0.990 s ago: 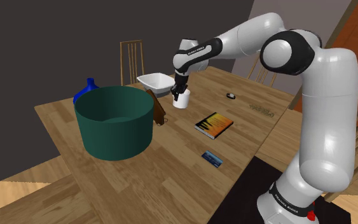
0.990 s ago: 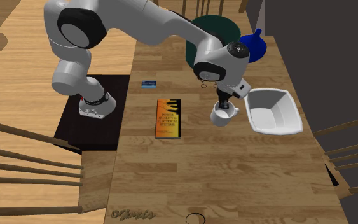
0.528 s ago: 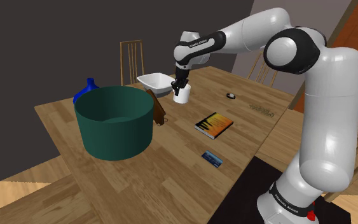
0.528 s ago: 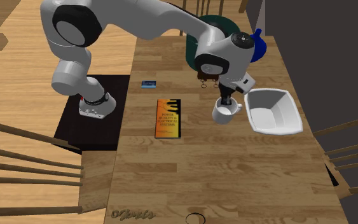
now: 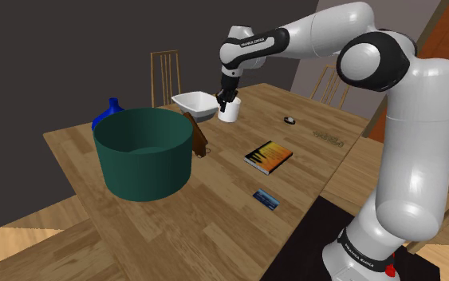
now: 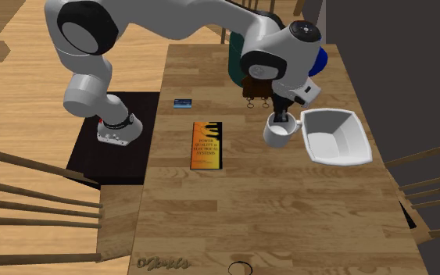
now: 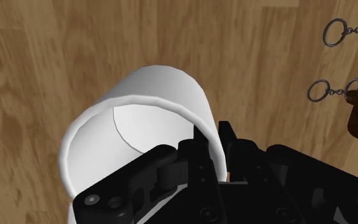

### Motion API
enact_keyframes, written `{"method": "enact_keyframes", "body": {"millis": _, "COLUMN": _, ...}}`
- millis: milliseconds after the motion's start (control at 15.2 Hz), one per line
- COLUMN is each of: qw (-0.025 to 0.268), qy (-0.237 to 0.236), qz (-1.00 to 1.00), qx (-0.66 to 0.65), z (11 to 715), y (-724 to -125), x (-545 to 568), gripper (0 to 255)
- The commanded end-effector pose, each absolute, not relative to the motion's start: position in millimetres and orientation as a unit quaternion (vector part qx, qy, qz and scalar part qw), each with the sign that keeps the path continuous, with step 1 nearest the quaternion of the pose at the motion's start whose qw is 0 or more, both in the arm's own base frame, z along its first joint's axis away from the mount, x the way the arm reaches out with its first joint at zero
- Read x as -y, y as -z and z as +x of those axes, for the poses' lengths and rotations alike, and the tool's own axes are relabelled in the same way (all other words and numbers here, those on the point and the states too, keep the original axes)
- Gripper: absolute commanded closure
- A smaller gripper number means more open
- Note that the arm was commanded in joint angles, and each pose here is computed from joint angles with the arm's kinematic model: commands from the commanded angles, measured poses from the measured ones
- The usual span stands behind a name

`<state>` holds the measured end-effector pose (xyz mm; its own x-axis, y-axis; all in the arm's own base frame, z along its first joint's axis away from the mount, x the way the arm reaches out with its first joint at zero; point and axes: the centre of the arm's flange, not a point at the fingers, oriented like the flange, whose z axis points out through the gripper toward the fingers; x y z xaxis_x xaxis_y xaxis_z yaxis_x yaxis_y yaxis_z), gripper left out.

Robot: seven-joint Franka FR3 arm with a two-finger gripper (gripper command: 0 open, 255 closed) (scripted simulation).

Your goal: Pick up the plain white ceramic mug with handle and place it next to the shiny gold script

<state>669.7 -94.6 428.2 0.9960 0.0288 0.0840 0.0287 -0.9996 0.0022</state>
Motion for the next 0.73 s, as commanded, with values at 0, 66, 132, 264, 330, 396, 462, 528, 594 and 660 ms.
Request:
{"method": "enact_keyframes", "body": {"millis": 0, "qw": 0.001, "qy": -0.042, "qz": 0.999, "qx": -0.014, "z": 670.1, "y": -438.6, "x": 96.0, "gripper": 255}}
{"method": "enact_keyframes", "body": {"millis": 66, "qw": 0.001, "qy": -0.042, "qz": 0.999, "qx": -0.014, "z": 670.1, "y": -443.9, "x": 96.0, "gripper": 255}}
{"method": "enact_keyframes", "body": {"millis": 132, "qw": 0.001, "qy": -0.042, "qz": 0.999, "qx": -0.014, "z": 670.1, "y": -449.2, "x": 96.0, "gripper": 255}}
{"method": "enact_keyframes", "body": {"millis": 264, "qw": 0.001, "qy": -0.042, "qz": 0.999, "qx": -0.014, "z": 670.1, "y": -459.8, "x": 96.0, "gripper": 255}}
{"method": "enact_keyframes", "body": {"millis": 330, "qw": 0.001, "qy": -0.042, "qz": 0.999, "qx": -0.014, "z": 670.1, "y": -465.0, "x": 96.0, "gripper": 255}}
{"method": "enact_keyframes", "body": {"millis": 396, "qw": 0.001, "qy": -0.042, "qz": 0.999, "qx": -0.014, "z": 670.1, "y": -470.3, "x": 96.0, "gripper": 255}}
{"method": "enact_keyframes", "body": {"millis": 462, "qw": 0.001, "qy": -0.042, "qz": 0.999, "qx": -0.014, "z": 670.1, "y": -475.6, "x": 96.0, "gripper": 255}}
{"method": "enact_keyframes", "body": {"millis": 528, "qw": 0.001, "qy": -0.042, "qz": 0.999, "qx": -0.014, "z": 670.1, "y": -480.9, "x": 96.0, "gripper": 255}}
{"method": "enact_keyframes", "body": {"millis": 594, "qw": 0.001, "qy": -0.042, "qz": 0.999, "qx": -0.014, "z": 670.1, "y": -486.2, "x": 96.0, "gripper": 255}}
{"method": "enact_keyframes", "body": {"millis": 660, "qw": 0.001, "qy": -0.042, "qz": 0.999, "qx": -0.014, "z": 670.1, "y": -491.4, "x": 96.0, "gripper": 255}}
